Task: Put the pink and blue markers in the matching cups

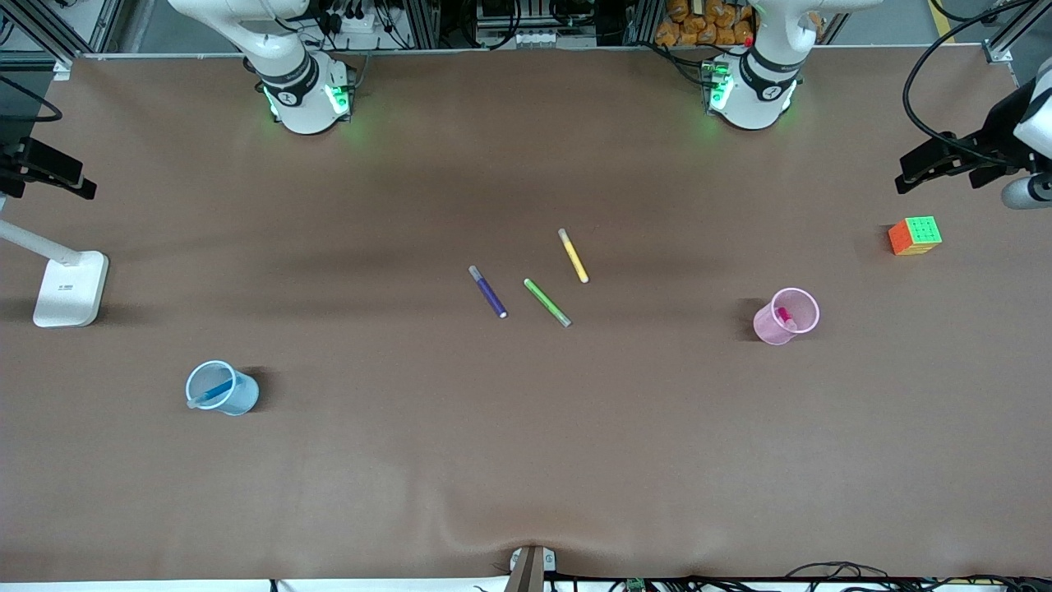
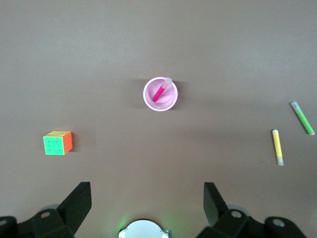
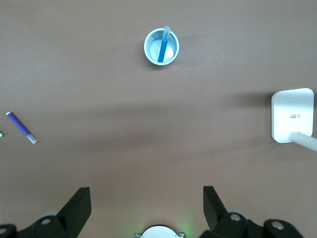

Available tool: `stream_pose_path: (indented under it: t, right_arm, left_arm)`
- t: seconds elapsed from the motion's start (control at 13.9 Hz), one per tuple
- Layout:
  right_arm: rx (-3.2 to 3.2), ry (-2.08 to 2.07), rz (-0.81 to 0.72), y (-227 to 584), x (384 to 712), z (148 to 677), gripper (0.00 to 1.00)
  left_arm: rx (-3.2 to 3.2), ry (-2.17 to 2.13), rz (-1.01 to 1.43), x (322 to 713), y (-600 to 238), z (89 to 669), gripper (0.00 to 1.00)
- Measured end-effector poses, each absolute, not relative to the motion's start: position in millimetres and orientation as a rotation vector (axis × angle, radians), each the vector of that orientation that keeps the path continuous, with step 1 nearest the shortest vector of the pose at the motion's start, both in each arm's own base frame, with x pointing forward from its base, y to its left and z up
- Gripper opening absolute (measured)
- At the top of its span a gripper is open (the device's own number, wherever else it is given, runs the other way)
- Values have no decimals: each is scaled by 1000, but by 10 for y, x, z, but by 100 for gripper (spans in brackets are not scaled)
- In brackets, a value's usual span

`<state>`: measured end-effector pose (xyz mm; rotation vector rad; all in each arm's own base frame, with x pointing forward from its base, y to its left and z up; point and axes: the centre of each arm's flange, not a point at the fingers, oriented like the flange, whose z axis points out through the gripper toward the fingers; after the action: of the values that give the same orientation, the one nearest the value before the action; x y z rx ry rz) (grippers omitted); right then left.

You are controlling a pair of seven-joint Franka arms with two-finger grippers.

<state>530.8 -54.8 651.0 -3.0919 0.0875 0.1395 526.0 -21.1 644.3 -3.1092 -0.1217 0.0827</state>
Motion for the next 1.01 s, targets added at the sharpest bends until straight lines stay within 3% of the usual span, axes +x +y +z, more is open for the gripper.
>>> stream_pose_path:
  t: [1.01]
  right_arm:
    - [-3092, 87, 139, -548, 5308, 6509, 100]
  left_arm:
    - [-3081, -215, 91, 5286, -267, 6396, 100]
